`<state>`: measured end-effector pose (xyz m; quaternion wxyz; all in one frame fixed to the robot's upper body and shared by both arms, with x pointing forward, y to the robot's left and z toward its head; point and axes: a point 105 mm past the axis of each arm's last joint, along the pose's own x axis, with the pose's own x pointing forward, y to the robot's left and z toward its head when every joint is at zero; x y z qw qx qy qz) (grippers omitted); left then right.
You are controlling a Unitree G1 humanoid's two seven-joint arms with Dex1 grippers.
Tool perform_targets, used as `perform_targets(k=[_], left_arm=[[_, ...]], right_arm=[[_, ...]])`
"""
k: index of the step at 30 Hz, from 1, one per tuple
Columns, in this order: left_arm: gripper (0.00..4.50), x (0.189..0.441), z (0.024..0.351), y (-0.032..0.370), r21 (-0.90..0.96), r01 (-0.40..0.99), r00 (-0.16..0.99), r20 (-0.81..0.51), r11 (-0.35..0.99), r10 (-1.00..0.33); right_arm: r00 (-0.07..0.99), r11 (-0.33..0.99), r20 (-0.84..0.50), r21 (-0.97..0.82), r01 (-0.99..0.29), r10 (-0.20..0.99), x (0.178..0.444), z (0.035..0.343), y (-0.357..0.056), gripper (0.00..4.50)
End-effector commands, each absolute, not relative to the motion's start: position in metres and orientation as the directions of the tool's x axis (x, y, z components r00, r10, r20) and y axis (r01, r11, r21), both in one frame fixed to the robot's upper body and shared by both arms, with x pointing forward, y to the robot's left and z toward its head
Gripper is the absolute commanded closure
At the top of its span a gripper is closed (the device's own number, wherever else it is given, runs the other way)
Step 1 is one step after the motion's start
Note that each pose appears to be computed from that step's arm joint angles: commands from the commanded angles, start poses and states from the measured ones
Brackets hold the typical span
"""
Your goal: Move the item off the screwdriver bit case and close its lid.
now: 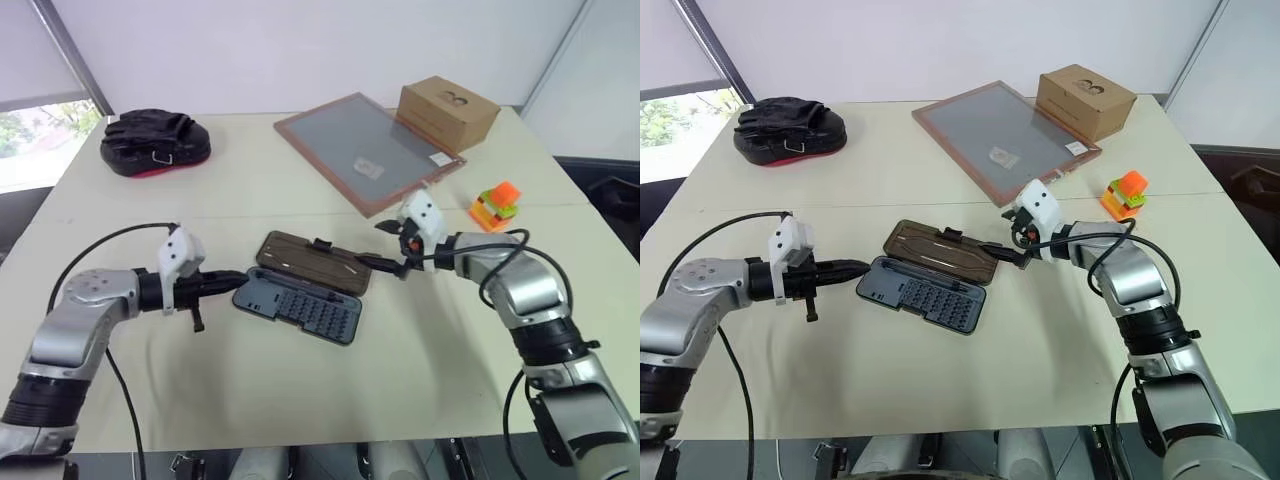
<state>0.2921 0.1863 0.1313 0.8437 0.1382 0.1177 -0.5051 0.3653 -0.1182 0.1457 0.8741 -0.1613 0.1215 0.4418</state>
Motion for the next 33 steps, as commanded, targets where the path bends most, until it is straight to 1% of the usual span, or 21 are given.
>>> perform_targets(k=[1, 7, 11, 13, 14, 15, 16, 17, 18, 21, 25, 27, 29, 33], left_arm=[[4.46, 0.292, 0.132, 0.184, 0.165, 0.888, 0.46, -0.346, 0.429, -0.818], [4.46, 0.294, 0.132, 0.179, 0.172, 0.888, 0.461, -0.335, 0.427, -0.822], [4.46, 0.295, 0.149, 0.178, 0.163, 0.876, 0.481, -0.283, 0.453, -0.829], [4.5, 0.294, 0.159, 0.18, 0.157, 0.874, 0.485, -0.267, 0.459, -0.833], [4.5, 0.295, 0.164, 0.183, 0.165, 0.868, 0.496, -0.266, 0.468, -0.826], [4.5, 0.295, 0.169, 0.187, 0.17, 0.863, 0.505, -0.264, 0.476, -0.822], [4.5, 0.294, 0.173, 0.189, 0.162, 0.863, 0.505, -0.265, 0.478, -0.822], [4.5, 0.29, 0.176, 0.189, 0.149, 0.869, 0.496, -0.268, 0.473, -0.826], [4.5, 0.287, 0.178, 0.188, 0.136, 0.875, 0.484, -0.271, 0.465, -0.832], [4.5, 0.278, 0.176, 0.185, 0.113, 0.889, 0.457, -0.292, 0.444, -0.84], [4.5, 0.278, 0.174, 0.184, 0.112, 0.884, 0.466, -0.291, 0.454, -0.835], [4.5, 0.279, 0.172, 0.183, 0.113, 0.883, 0.468, -0.291, 0.456, -0.834], [4.5, 0.278, 0.171, 0.182, 0.11, 0.884, 0.466, -0.293, 0.454, -0.835], [4.5, 0.277, 0.169, 0.181, 0.107, 0.886, 0.461, -0.295, 0.451, -0.837]], right_arm=[[0.599, 0.559, -0.358, -0.219, -0.8, 0.716, 0.378, 0.149, -0.112, 0.0], [0.607, 0.594, -0.425, -0.18, -0.784, 0.672, 0.399, 0.129, -0.111, 0.0], [0.541, 0.526, -0.481, -0.181, -0.831, 0.689, 0.396, 0.115, -0.109, 0.0], [0.498, 0.488, -0.503, -0.162, -0.857, 0.707, 0.391, 0.108, -0.107, 0.54], [0.472, 0.46, -0.522, -0.164, -0.873, 0.71, 0.387, 0.104, -0.107, 0.88], [0.453, 0.432, -0.545, -0.176, -0.884, 0.706, 0.384, 0.099, -0.108, 1.44], [0.443, 0.412, -0.564, -0.191, -0.891, 0.697, 0.383, 0.095, -0.11, 1.85], [0.424, 0.378, -0.582, -0.206, -0.902, 0.694, 0.38, 0.092, -0.11, 2.34], [0.405, 0.348, -0.594, -0.215, -0.913, 0.695, 0.377, 0.09, -0.11, 2.92], [0.381, 0.308, -0.606, -0.227, -0.924, 0.698, 0.374, 0.089, -0.109, 4.44], [0.405, 0.289, -0.619, -0.284, -0.914, 0.673, 0.379, 0.086, -0.111, 4.47], [0.391, 0.199, -0.638, -0.354, -0.914, 0.663, 0.376, 0.084, -0.115, 4.47], [0.373, 0.136, -0.653, -0.384, -0.913, 0.659, 0.372, 0.083, -0.118, 4.47], [0.365, 0.103, -0.64, -0.408, -0.907, 0.676, 0.37, 0.088, -0.12, 4.47]])
